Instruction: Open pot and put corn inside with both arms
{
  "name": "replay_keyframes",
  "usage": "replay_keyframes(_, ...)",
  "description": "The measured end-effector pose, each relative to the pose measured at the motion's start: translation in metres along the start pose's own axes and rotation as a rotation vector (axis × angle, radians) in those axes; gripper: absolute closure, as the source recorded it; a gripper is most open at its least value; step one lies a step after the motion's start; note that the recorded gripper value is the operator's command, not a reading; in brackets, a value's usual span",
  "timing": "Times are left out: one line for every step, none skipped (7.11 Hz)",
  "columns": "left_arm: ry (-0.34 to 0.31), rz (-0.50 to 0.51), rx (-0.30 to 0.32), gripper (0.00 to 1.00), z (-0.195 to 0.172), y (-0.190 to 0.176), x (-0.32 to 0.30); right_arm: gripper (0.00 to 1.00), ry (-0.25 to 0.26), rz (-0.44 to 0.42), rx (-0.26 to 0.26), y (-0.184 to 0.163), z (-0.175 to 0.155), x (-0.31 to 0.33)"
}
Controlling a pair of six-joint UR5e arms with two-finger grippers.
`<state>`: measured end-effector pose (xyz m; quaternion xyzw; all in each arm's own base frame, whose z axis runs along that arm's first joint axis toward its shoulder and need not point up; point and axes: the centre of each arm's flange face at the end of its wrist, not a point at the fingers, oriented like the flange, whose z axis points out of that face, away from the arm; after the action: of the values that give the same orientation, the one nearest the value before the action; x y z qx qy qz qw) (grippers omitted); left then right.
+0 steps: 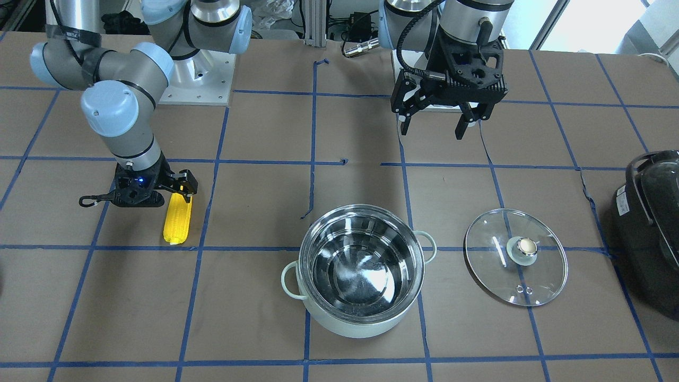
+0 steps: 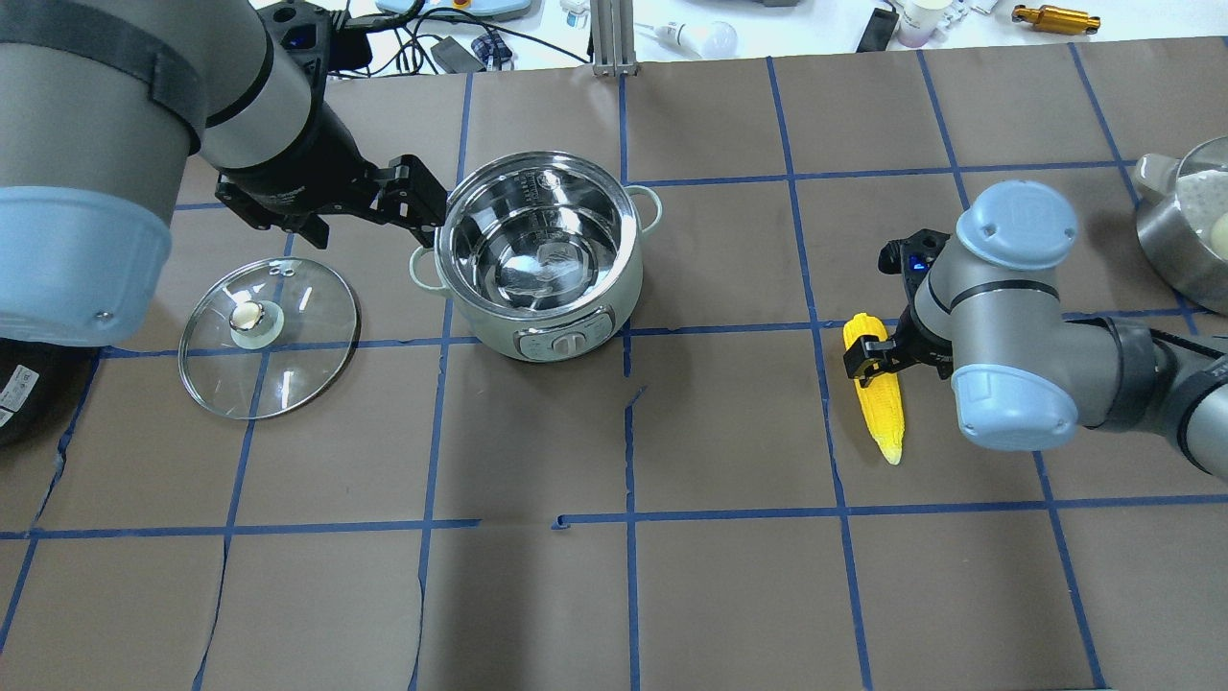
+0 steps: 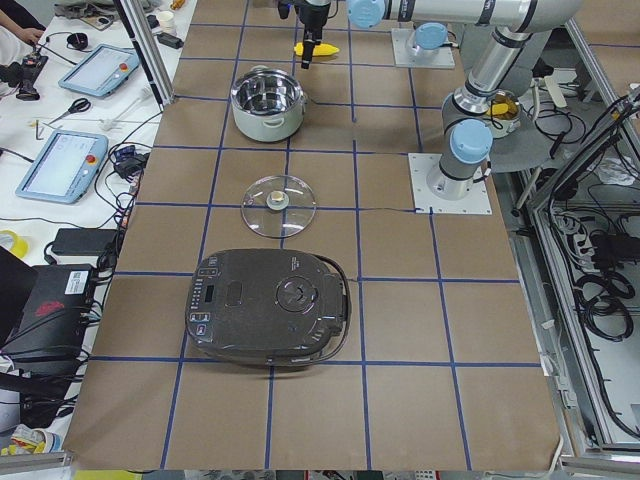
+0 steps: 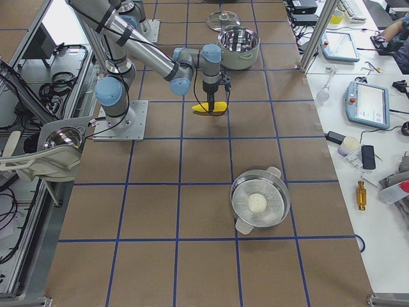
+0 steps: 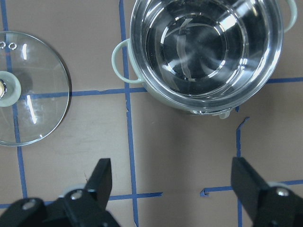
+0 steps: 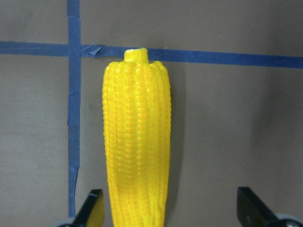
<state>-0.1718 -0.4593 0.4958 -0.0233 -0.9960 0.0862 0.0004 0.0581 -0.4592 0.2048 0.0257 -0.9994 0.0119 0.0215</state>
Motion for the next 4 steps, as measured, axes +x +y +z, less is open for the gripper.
replay_keyframes(-0.039, -0.001, -0.004, 0.00, -0.004, -0.003, -0.006, 0.27, -0.012, -0.003, 0.012, -0.001, 0.009, -0.006)
replay_keyframes(-0.054, -0.006, -0.015, 0.00, -0.010, -0.009, -0.010, 0.52, -0.019, -0.012, 0.019, -0.002, 0.015, -0.012)
replay_keyframes(-0.056, -0.010, -0.025, 0.00, -0.016, -0.017, -0.012, 0.76, -0.022, -0.017, 0.021, -0.002, 0.020, -0.015)
replay_keyframes(-0.037, -0.017, -0.026, 0.00, -0.020, -0.025, -0.011, 1.00, -0.021, -0.020, 0.021, -0.001, 0.022, -0.016)
